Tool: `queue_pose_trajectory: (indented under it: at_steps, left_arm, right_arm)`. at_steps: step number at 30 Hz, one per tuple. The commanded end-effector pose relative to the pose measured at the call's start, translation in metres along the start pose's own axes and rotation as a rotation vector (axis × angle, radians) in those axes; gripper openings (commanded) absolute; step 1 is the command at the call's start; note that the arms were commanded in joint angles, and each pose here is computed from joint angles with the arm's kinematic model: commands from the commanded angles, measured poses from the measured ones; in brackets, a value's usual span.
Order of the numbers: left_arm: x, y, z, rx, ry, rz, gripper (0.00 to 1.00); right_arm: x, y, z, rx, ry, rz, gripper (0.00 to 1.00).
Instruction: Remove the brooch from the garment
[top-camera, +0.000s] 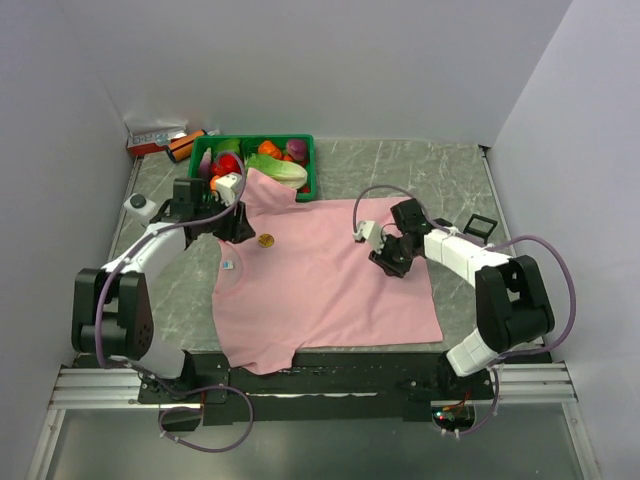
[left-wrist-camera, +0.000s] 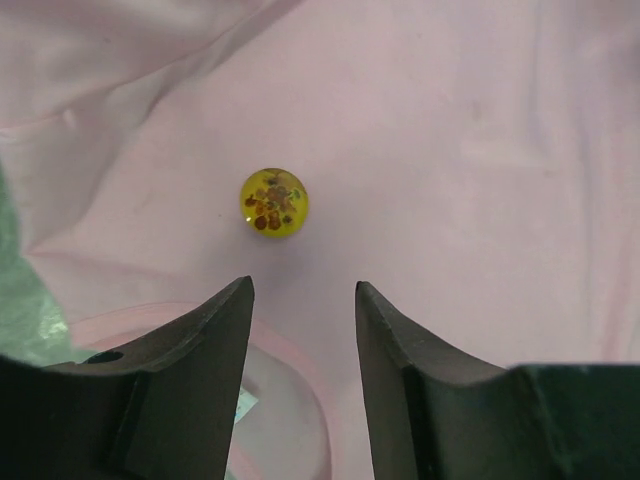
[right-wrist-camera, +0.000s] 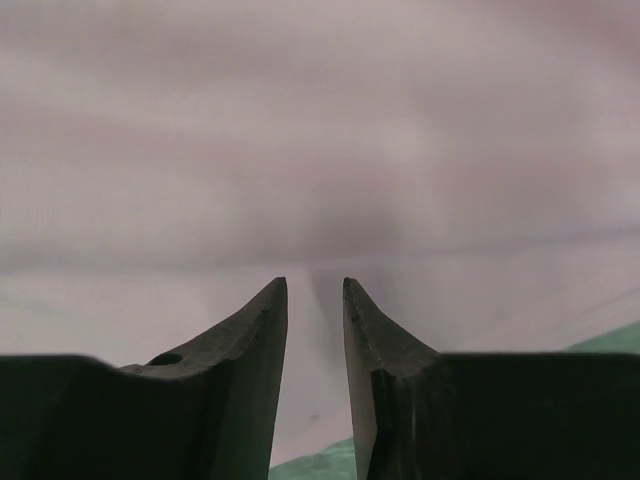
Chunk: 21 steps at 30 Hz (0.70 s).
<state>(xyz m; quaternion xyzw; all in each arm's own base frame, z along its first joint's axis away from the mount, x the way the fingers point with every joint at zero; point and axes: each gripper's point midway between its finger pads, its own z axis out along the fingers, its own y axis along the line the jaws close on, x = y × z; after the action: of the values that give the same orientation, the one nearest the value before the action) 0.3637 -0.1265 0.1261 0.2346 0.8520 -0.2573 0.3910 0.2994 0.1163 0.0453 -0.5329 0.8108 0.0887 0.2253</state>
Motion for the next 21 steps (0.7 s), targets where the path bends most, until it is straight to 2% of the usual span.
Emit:
queue_pose_trajectory:
  at_steps: [1,8,12,15,21]
  left_arm:
    - [-0.017,-0.002,0.019,0.014,-0.051,-0.033,0.49]
    - [-0.018,0.019,0.055,0.003,0.002,-0.114,0.43]
    - [-0.013,0.024,0.068,0.006,0.025,-0.179,0.45]
    - [-0.007,0.028,0.076,0.006,0.057,-0.221,0.51]
    - [0.011,0.029,0.085,0.014,0.125,-0.283,0.49]
  right_arm:
    - [0.0,0.003,-0.004,0.022,0.012,-0.052,0.36]
    - [0.001,0.01,-0.013,0.029,0.012,-0.057,0.36]
    - [-0.001,0.008,-0.016,0.033,0.011,-0.069,0.36]
    - [-0.005,0.008,-0.017,0.028,-0.001,-0.059,0.36]
    - [-0.013,0.009,-0.02,0.019,-0.022,-0.043,0.36]
